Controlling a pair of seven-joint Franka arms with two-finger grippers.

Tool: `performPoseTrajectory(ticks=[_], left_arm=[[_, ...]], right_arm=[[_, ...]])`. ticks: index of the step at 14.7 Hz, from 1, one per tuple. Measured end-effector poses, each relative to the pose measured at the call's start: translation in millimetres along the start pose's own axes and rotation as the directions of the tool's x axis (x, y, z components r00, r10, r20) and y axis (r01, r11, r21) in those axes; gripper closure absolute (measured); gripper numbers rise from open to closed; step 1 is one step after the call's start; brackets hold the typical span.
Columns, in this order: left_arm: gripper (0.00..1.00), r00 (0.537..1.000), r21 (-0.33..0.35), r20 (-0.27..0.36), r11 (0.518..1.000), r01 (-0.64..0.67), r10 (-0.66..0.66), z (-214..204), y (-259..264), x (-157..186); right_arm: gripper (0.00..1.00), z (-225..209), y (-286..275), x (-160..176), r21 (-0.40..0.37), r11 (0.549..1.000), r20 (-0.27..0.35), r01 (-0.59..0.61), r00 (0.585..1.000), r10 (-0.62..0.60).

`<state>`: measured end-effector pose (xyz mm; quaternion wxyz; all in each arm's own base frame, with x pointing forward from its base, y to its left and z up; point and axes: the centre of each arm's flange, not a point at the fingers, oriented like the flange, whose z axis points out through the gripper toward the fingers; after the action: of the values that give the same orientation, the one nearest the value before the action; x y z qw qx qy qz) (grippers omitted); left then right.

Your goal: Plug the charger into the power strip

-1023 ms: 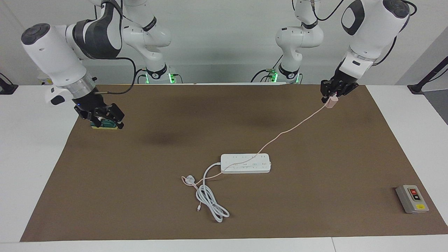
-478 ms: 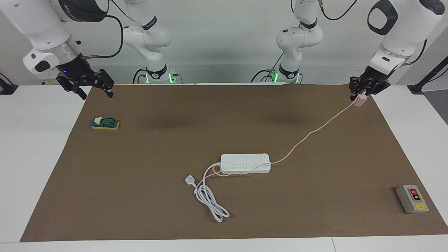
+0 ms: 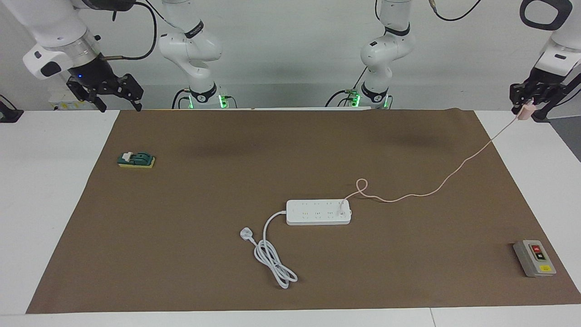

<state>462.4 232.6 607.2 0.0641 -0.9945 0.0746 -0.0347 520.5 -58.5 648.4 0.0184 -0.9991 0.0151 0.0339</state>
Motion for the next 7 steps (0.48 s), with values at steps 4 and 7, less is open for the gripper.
performPoseTrajectory(ticks=[4,7], left_arm=[[0.69,0.987,0.003,-0.006,0.987,0.159,-0.159,-3.5,27.0,20.3],[0.69,0.919,-0.030,-0.015,0.919,0.394,-0.395,-7.9,112.3,65.0]], right_arm=[[0.00,-1.3,3.2,-0.1,-0.022,1.000,-0.007,-0.004,1.000,0.004],[0.00,-3.0,7.0,1.3,-0.059,0.998,-0.020,-0.008,1.000,0.007]])
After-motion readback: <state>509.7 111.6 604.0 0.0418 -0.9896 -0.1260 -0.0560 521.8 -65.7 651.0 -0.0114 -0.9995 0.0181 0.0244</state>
